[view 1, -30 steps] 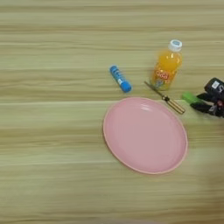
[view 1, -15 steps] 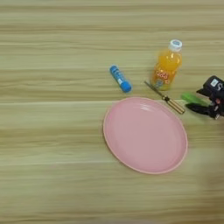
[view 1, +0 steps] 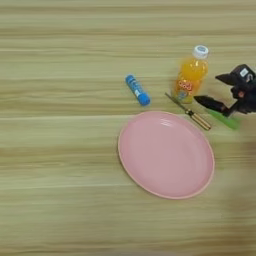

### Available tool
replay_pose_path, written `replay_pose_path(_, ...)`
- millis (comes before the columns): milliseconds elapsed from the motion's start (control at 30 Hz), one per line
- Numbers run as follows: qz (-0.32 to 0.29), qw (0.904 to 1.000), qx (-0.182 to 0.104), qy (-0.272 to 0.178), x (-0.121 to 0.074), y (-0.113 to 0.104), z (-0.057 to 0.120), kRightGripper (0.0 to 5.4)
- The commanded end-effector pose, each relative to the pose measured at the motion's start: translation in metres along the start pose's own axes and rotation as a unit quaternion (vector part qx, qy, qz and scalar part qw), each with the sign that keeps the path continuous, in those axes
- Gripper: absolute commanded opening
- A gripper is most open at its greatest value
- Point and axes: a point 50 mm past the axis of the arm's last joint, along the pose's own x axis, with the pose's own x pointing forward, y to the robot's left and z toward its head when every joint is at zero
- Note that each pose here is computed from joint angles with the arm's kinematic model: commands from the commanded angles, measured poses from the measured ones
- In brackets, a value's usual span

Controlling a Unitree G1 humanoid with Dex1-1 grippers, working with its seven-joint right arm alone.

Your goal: Move the objects on the table

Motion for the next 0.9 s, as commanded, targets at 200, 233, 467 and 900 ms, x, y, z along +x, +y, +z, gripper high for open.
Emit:
replay_pose_path(200,-0.024,0.9951,-0.026,-0.093,0.013,-0.008,0.052,5.36)
replay_pose_path(233,-0.028,0.9947,-0.024,-0.096,0.014,-0.008,0.052,5.36)
replay_pose_path(467,-0.076,0.9891,0.0,-0.127,0.021,-0.011,0.06,5.36)
replay_pose_path(900,-0.106,0.9796,0.015,-0.17,0.022,-0.014,0.073,5.36)
